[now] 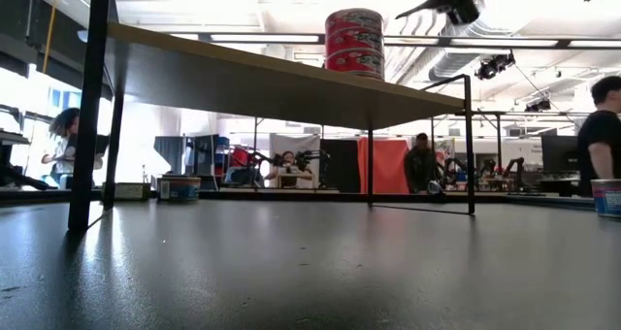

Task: Stack canned seafood by type on shelf
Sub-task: Adjust the red stacked tuna cans on the shelf

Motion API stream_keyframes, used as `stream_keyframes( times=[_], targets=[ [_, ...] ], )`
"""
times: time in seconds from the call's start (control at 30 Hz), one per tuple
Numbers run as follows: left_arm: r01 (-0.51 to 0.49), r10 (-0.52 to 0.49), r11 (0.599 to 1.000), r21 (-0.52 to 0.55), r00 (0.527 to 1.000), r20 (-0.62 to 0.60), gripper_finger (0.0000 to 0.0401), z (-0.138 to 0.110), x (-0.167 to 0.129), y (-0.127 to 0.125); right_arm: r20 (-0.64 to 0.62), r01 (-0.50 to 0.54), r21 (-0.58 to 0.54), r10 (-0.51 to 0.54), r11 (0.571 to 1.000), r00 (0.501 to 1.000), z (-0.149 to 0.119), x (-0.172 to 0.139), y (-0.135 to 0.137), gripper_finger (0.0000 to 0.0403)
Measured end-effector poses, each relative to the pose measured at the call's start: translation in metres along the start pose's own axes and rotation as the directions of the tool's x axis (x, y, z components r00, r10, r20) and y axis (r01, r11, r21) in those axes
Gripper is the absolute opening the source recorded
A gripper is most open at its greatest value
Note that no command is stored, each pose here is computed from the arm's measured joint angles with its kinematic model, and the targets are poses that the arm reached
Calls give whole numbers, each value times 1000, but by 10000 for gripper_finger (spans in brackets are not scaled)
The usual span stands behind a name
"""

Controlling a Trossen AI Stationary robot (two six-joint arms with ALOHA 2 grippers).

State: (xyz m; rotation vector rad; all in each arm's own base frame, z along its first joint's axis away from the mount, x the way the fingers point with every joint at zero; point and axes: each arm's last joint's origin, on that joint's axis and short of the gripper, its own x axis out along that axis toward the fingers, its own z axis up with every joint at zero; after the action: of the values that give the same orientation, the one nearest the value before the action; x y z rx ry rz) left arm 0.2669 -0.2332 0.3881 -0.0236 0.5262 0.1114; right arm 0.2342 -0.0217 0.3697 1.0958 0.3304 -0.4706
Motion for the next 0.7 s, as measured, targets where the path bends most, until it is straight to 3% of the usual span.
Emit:
stream_keyframes(
  times=[0.13,0.3,0.43,0.7],
  targets=[
    [0,0,1000,-17,1000,0,0,0,0,0,4,-42,-139,43,989,999,-16,-19,8,257],
    [-38,38,993,-111,999,4,0,3,11,5,9,31,-306,-30,952,1000,-52,-32,11,257],
    [-70,68,988,-136,998,-17,0,6,28,14,14,78,-330,-77,941,997,-82,-31,10,257],
    [-11,-3,989,-150,996,-89,0,14,40,34,-85,47,-342,-81,939,993,-146,4,9,256]
  ],
)
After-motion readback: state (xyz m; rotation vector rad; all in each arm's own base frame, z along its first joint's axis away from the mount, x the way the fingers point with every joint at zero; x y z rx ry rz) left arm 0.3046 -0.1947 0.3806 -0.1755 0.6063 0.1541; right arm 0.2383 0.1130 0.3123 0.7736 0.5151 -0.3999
